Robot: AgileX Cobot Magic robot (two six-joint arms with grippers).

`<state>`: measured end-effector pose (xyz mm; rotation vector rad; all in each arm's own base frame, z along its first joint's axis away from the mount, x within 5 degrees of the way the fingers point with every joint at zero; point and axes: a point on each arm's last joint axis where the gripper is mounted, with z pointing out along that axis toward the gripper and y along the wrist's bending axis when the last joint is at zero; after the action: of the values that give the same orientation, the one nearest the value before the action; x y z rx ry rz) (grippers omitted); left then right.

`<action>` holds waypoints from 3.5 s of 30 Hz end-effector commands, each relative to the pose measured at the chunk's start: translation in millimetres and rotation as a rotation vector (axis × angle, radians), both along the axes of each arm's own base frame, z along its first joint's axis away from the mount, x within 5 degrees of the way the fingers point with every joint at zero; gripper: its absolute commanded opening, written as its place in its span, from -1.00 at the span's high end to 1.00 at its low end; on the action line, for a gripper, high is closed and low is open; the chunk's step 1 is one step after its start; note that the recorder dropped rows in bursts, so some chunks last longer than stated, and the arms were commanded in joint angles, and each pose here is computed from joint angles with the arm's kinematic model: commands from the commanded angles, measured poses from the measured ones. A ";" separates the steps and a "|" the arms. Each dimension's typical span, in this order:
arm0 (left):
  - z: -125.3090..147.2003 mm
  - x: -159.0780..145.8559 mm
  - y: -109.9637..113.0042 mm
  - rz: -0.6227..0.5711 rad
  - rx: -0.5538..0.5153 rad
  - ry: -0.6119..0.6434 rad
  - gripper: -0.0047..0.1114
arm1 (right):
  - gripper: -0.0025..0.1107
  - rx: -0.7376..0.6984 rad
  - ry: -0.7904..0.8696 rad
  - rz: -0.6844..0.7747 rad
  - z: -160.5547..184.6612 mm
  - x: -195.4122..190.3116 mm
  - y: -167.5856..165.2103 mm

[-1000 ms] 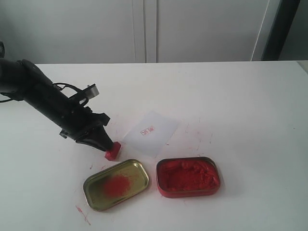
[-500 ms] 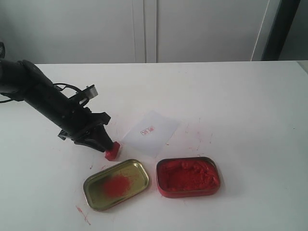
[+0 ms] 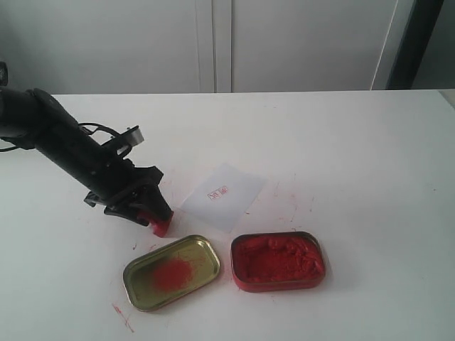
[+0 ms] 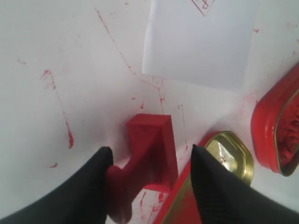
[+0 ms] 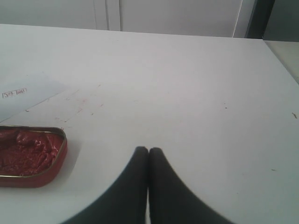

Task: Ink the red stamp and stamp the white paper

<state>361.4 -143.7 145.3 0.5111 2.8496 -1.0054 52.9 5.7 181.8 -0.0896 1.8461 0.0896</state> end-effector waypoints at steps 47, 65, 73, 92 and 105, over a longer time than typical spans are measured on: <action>57.1 -15.0 41.5 -0.012 0.426 -0.152 0.92 | 0.96 0.001 -0.016 -0.004 0.0 0.2 -0.2; 119.7 -53.6 61.2 0.054 0.522 -0.212 0.92 | 0.96 0.001 -0.016 -0.004 0.0 0.2 -0.2; 142.4 -101.0 73.9 0.067 0.515 -0.286 0.92 | 0.96 0.001 -0.016 -0.004 0.0 0.2 -0.2; 184.7 -171.7 115.8 0.240 0.471 -0.459 0.92 | 0.96 0.001 -0.016 -0.004 0.0 0.2 -0.2; 198.3 -219.1 129.4 0.358 0.457 -0.528 0.92 | 0.96 0.001 -0.016 -0.004 0.0 0.2 -0.2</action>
<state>158.0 -14.1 343.9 0.2550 2.5294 -0.0986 52.9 5.7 181.8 -0.0896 1.8461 0.0896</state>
